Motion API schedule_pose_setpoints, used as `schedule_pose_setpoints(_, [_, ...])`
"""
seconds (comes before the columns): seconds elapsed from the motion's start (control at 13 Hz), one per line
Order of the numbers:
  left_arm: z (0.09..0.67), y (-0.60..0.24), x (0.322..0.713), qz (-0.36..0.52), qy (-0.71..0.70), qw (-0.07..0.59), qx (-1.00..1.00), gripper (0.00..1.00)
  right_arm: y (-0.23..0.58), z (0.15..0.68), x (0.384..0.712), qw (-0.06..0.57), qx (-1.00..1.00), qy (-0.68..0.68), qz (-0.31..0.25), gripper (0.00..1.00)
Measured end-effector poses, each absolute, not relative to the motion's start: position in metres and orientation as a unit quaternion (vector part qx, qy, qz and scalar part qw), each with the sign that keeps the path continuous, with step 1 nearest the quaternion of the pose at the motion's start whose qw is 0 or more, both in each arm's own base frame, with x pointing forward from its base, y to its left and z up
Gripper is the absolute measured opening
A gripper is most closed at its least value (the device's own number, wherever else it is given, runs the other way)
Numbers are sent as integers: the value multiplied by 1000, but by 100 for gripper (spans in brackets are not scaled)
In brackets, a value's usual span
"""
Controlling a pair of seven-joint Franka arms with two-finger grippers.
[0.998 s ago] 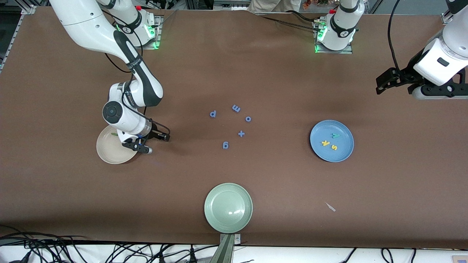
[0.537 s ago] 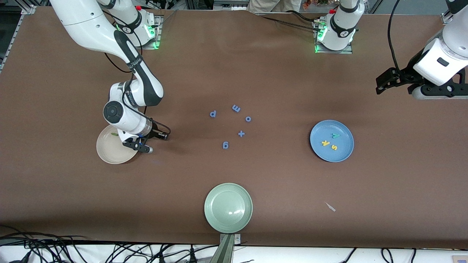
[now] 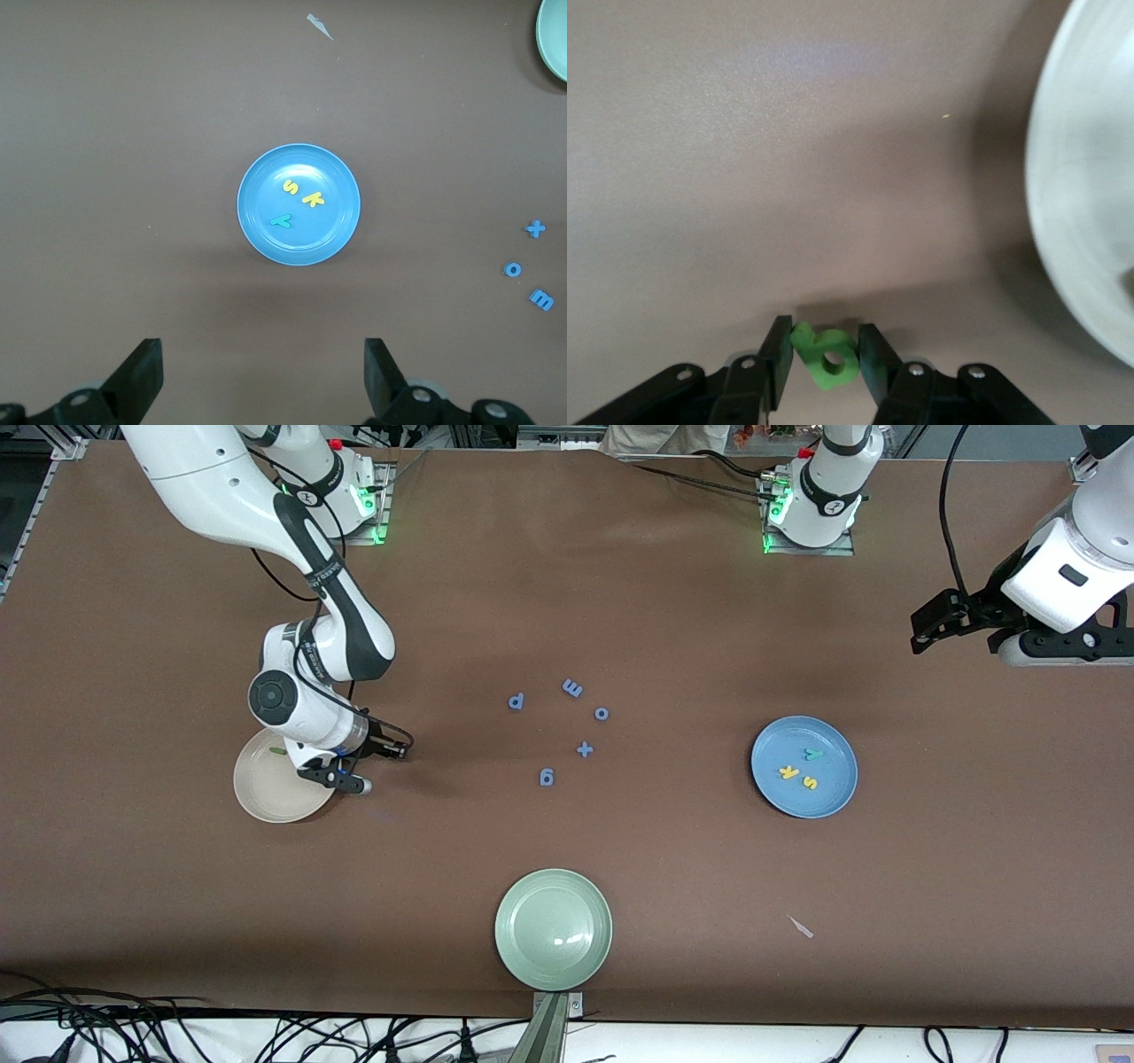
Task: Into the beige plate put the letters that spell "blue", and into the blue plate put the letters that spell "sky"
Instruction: 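Carry the green b into the beige plate and open the right gripper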
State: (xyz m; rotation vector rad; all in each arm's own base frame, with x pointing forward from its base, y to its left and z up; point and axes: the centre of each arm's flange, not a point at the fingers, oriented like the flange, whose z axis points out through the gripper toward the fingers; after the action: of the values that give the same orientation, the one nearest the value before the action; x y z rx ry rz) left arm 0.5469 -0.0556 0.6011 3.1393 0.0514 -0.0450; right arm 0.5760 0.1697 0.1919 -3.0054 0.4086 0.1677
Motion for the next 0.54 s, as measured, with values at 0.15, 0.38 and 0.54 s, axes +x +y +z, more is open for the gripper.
schedule_pose_setpoints(0.15, [601,-56,547,-14,16,1,1000,100,159,210,581,48,-989,123,63,38])
schedule_pose_setpoints(0.38, [601,-56,547,-14,16,1,1000,100,122,227,596,40,-993,93,65,38])
schedule_pose_setpoints(0.54, [601,-56,547,-14,16,1,1000,100,91,232,604,32,-995,69,69,38])
